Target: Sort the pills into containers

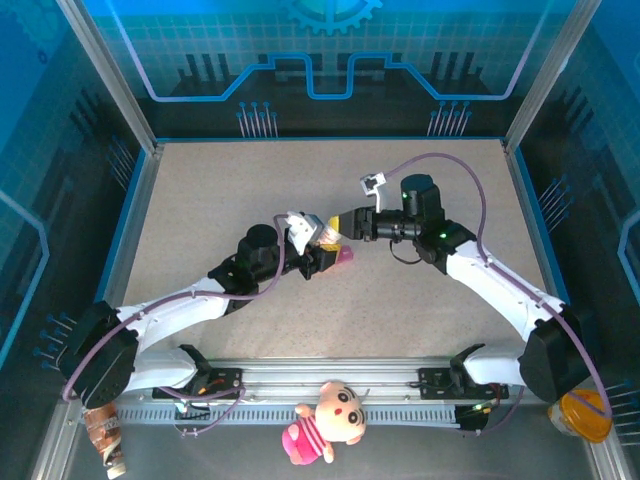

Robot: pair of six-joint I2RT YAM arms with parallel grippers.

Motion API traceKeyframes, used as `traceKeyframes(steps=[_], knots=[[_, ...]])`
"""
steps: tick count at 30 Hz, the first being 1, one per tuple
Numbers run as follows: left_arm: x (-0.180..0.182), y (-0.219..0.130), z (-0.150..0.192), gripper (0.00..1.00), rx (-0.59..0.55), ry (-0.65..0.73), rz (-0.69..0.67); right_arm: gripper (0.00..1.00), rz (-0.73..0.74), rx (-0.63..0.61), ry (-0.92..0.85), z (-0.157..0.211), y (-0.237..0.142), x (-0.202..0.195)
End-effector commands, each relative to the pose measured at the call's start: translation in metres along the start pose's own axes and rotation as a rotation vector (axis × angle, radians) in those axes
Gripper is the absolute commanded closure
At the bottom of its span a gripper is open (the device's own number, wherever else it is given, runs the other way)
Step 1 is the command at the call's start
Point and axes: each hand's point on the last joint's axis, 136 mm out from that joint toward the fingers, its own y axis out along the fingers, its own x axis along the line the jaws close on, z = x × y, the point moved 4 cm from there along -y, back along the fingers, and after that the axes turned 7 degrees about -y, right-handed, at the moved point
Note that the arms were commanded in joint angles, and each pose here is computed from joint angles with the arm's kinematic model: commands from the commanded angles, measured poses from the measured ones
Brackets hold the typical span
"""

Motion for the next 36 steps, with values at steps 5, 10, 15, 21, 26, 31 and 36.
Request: traceKeyframes(steps=[5, 10, 15, 21, 26, 31, 36], knots=[[-0.001, -0.004, -0.028, 1.00, -0.094, -0.003, -0.013, 0.30, -0.081, -0.026, -0.071, -0.001, -0.022, 0.006], [-0.001, -0.006, -0.027, 1.00, -0.079, -0.004, -0.023, 0.18, 0.000, -0.093, 0.066, -0.013, -0.044, 0.007], [-0.001, -0.009, -0.036, 1.00, -0.074, 0.014, -0.044, 0.17, 0.146, -0.098, 0.234, -0.008, -0.057, -0.002], [-0.001, -0.007, -0.046, 1.00, -0.087, 0.068, -0.059, 0.17, 0.185, -0.105, 0.310, -0.010, -0.059, -0.005], [-0.002, -0.002, -0.049, 1.00, -0.105, 0.114, -0.056, 0.17, 0.186, -0.126, 0.303, -0.026, -0.059, -0.002], [-0.002, 0.005, -0.049, 1.00, -0.103, 0.133, -0.047, 0.17, 0.176, -0.126, 0.295, -0.040, -0.054, 0.001], [-0.003, 0.009, -0.052, 1.00, -0.109, 0.145, -0.040, 0.19, 0.158, -0.101, 0.285, -0.047, -0.042, 0.005]])
